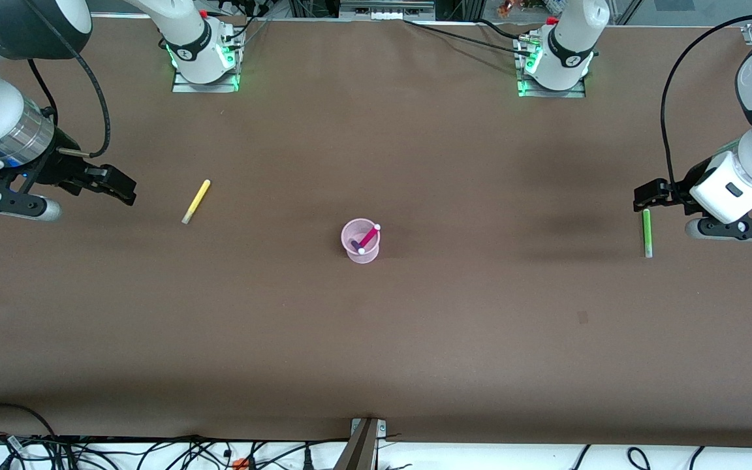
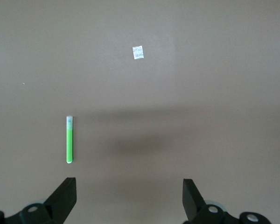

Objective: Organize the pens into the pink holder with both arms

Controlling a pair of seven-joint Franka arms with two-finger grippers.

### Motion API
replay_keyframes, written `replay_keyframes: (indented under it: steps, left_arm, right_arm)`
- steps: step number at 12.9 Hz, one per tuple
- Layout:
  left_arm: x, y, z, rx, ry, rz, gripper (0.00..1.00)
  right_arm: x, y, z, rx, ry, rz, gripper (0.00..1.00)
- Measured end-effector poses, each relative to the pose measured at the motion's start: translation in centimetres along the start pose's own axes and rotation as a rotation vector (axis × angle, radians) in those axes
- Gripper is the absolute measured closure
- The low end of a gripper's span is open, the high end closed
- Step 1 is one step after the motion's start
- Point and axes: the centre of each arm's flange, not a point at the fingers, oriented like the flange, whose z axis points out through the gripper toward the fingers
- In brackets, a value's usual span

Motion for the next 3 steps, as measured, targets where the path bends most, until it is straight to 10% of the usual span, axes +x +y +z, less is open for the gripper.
replay_keyframes:
  steps: [3]
  left_arm:
    - [-0.16, 0.01, -0.98, 0.000, 0.014, 0.001, 0.00]
  right_arm:
    - [0.00, 0.00, 0.00, 0.000, 0.000, 0.000, 0.00]
